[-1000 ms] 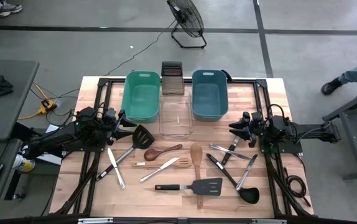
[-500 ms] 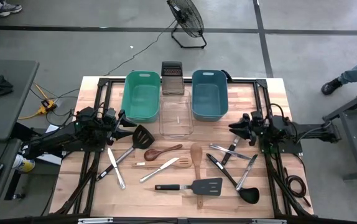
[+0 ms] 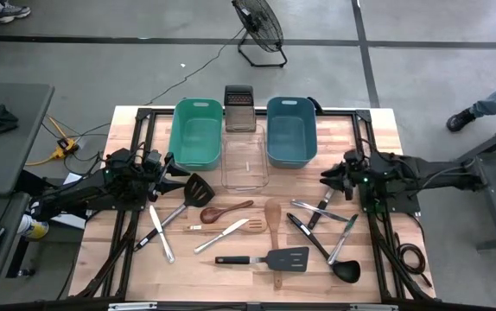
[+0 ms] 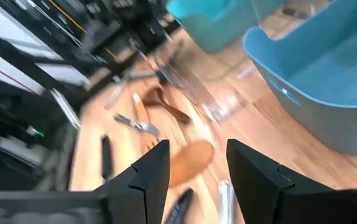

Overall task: Pick & Place Kitchen Items
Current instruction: Put the table knife into the blue bin

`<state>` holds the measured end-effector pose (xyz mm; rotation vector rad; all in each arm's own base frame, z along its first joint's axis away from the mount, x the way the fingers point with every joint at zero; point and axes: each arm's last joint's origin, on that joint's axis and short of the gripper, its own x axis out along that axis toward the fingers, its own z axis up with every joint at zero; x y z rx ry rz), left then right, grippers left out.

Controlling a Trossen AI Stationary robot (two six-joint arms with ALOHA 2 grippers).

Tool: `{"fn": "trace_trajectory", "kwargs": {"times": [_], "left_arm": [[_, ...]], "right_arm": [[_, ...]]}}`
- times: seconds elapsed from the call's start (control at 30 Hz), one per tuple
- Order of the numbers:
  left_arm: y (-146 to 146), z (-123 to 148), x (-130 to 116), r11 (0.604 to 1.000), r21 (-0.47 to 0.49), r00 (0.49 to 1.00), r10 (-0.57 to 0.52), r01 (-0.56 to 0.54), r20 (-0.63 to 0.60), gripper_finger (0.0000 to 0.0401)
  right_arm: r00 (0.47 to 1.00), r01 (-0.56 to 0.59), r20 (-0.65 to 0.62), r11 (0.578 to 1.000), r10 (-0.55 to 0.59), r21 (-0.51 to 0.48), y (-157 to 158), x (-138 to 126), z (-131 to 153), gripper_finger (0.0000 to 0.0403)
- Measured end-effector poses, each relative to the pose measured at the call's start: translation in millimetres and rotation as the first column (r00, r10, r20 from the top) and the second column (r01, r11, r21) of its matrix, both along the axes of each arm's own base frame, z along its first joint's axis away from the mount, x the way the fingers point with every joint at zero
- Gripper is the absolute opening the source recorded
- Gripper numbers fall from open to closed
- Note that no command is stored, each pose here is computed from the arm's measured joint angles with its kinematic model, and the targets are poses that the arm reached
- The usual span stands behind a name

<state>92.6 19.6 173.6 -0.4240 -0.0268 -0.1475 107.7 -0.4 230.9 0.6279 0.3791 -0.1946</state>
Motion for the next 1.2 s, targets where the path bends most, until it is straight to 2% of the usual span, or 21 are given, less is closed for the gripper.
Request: {"fn": "trace_trajectory", "kwargs": {"times": [0.17, 0.37, 0.67, 0.83, 1.2], "left_arm": [[0.0, -0.1, 0.0, 1.000, 0.000, 1.000, 0.000, 0.000, 0.000, 0.0223], [0.0, -0.1, 0.0, 1.000, 0.000, 1.000, 0.000, 0.000, 0.000, 0.0223], [0.0, -0.1, 0.0, 1.000, 0.000, 1.000, 0.000, 0.000, 0.000, 0.0223], [0.0, -0.1, 0.0, 1.000, 0.000, 1.000, 0.000, 0.000, 0.000, 0.0223], [0.0, -0.1, 0.0, 1.000, 0.000, 1.000, -0.001, 0.001, 0.000, 0.0223]], "right_arm": [[0.985, 0.001, -0.175, 0.999, -0.007, -0.035, -0.2, 14.6, 15.7, 0.0152], [0.932, -0.006, -0.363, 0.999, -0.012, -0.048, -0.2, 30.2, 21.6, 0.0157], [0.856, -0.050, -0.517, 0.998, 0.019, -0.046, 8.5, 51.5, 27.5, 0.0239], [0.808, -0.073, -0.587, 0.997, 0.053, -0.010, 18.9, 65.3, 19.0, 0.0271], [0.630, -0.073, -0.766, 0.992, 0.128, 0.106, 33.1, 100.1, -24.3, 0.0264]]}}
